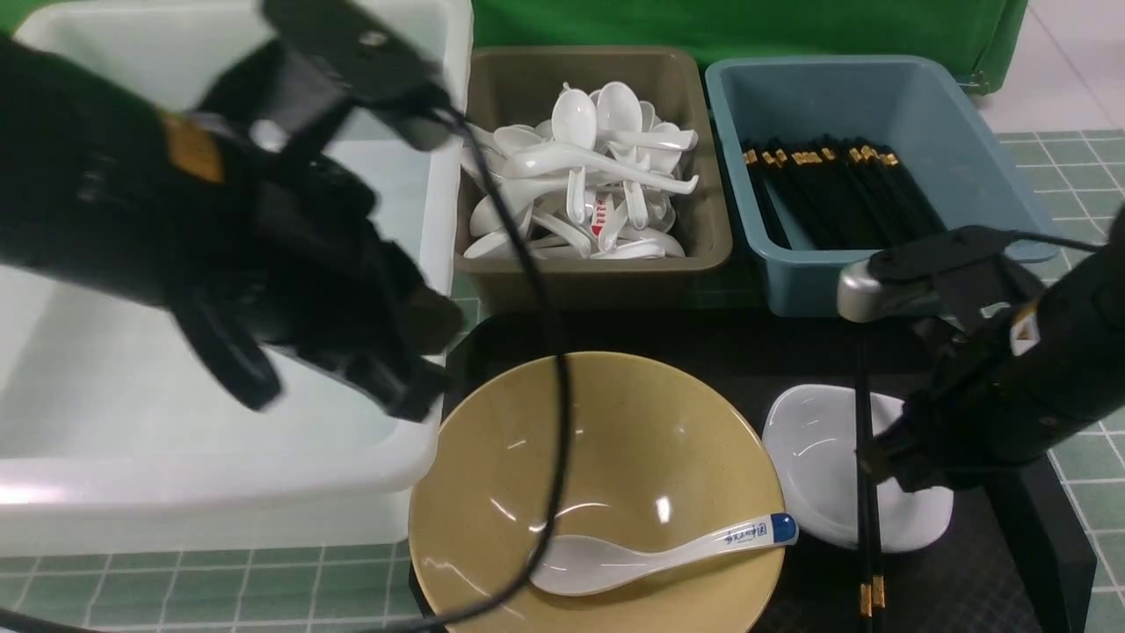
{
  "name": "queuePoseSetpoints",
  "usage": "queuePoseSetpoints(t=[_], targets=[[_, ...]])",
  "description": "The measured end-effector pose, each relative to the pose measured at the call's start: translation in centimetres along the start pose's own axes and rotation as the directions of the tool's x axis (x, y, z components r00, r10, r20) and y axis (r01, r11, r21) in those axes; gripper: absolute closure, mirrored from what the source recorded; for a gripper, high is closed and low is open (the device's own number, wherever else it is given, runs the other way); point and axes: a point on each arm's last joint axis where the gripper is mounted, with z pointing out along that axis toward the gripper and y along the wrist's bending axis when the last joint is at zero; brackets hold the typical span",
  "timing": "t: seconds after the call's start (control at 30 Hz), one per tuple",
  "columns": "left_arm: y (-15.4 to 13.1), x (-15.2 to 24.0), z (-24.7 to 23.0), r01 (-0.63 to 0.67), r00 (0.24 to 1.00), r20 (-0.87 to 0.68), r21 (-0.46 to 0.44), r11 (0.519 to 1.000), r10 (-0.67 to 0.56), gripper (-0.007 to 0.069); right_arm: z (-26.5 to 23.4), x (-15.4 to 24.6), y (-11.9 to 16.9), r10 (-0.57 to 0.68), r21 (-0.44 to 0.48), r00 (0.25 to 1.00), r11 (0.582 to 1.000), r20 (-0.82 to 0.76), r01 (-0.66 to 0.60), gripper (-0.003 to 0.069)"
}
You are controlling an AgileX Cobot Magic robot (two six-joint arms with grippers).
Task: On blue table put chopsticks spoon bowls plates into blue grey white boxes.
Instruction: 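Move the grippers toward the tableware on the black tray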
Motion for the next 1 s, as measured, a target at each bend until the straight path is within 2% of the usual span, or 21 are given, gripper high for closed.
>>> queuePoseSetpoints(t=[0.23,0.37,0.43,0.53,0.67,0.7,0.73,0.77,0.8,0.83,0.87,1.0], targets=[[-1.3,-0.9,1.5,-0.045,0.999,0.001,0.026,0.999,0.045,0.0637,3.7,-1.4,-0.6,0.155,0.017,0.988,0.988,-0.006,-0.155,0.0204],[-1.3,-1.0,1.5,-0.044,0.999,0.009,0.022,0.999,0.044,0.0637,4.7,-2.3,-0.7,0.18,0.021,0.983,0.983,-0.016,-0.18,0.0102],[-1.3,-1.0,1.5,-0.043,0.999,0.012,0.021,0.999,0.042,0.0637,5.3,-2.8,-0.7,0.183,0.024,0.983,0.983,-0.03,-0.183,0.009],[-1.2,-1.0,1.5,-0.044,0.999,0.015,0.018,0.999,0.044,0.0637,6.1,-3.1,-0.7,0.186,0.034,0.98,0.982,-0.074,-0.184,0.0115],[-1.2,-1.1,1.5,-0.044,0.999,0.017,0.016,0.999,0.043,0.0637,6.3,-2.9,-0.7,0.187,0.041,0.976,0.982,-0.106,-0.184,0.0237],[-1.2,-1.1,1.5,-0.044,0.999,0.017,0.016,0.999,0.043,0.0637,6.3,-2.9,-0.7,0.187,0.041,0.976,0.982,-0.106,-0.184,0.0237],[-1.2,-1.1,1.5,-0.044,0.999,0.018,0.016,0.999,0.043,0.0637,6.3,-2.9,-0.7,0.188,0.043,0.975,0.982,-0.116,-0.184,0.0332],[-1.2,-1.1,1.5,-0.044,0.999,0.018,0.016,0.999,0.043,0.0637,6.2,-2.9,-0.7,0.188,0.043,0.975,0.982,-0.117,-0.184,0.0343],[-1.2,-1.1,1.5,-0.044,0.999,0.021,0.014,0.999,0.044,0.0637,6.2,-2.8,-0.7,0.189,0.044,0.974,0.982,-0.123,-0.185,0.0435],[-1.2,-1.1,1.5,-0.044,0.999,0.022,0.013,0.999,0.044,0.0637,6.2,-2.8,-0.7,0.19,0.043,0.974,0.982,-0.123,-0.186,0.0435],[-1.2,-1.2,1.5,-0.046,0.999,0.029,0.009,0.999,0.045,0.0637,6.2,-2.7,-0.6,0.194,0.041,0.972,0.981,-0.134,-0.19,0.0507],[-1.1,-1.3,1.5,-0.041,0.998,0.038,0.006,0.999,0.041,0.0637,5.9,-2.3,-0.5,0.174,0.028,0.969,0.985,-0.174,-0.172,0.0499]])
